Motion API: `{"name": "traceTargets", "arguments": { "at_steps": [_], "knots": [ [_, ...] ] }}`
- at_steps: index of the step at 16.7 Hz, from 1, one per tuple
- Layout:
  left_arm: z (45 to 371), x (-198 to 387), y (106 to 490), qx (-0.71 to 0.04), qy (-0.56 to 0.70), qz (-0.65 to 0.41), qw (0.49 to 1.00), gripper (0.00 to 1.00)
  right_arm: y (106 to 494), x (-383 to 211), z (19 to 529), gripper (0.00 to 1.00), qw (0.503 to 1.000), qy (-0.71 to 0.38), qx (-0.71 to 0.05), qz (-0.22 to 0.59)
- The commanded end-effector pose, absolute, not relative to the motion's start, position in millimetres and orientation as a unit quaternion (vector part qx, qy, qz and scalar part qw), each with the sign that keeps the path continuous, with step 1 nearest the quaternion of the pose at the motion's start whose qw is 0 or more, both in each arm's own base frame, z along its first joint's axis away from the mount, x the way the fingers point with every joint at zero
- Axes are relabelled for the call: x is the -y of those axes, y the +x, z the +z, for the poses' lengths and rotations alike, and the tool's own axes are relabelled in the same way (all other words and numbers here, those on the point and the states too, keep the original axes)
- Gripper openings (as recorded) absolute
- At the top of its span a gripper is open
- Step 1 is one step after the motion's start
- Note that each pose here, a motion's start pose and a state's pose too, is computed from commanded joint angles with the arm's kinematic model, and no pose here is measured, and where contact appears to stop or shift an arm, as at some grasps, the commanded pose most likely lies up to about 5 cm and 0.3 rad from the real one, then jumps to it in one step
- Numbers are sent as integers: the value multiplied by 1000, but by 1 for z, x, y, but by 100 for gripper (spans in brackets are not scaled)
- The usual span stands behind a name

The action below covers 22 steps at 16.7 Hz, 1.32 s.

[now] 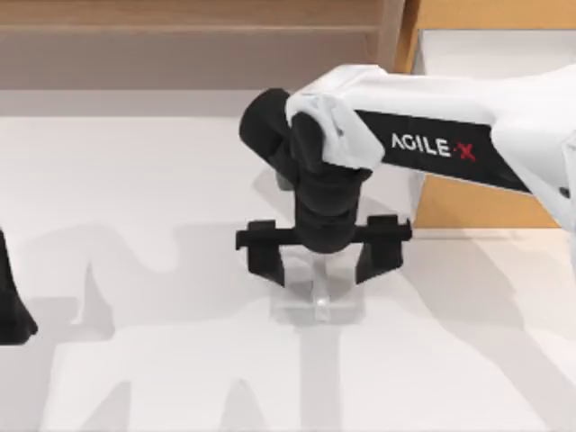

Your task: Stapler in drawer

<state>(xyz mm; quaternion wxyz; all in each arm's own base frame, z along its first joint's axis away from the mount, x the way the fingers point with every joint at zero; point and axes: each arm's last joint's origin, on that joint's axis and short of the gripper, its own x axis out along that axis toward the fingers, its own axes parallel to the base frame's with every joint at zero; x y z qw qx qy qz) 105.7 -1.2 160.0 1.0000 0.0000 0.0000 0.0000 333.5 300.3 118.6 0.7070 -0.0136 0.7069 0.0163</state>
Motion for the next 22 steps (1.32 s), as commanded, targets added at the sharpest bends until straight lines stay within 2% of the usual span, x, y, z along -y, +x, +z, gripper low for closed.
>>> {"name": "traceTargets", "arguments": {
  "at_steps": [9, 19, 22],
  "knots": [
    [160, 1, 106, 0, 0, 0, 1000, 100, 334, -300, 119, 2, 707, -14, -707, 16],
    [160, 1, 106, 0, 0, 0, 1000, 100, 334, -300, 120, 0, 707, -13, -707, 16],
    [160, 1, 106, 0, 0, 0, 1000, 100, 335, -300, 135, 0, 707, -12, -707, 15]
  ]
}}
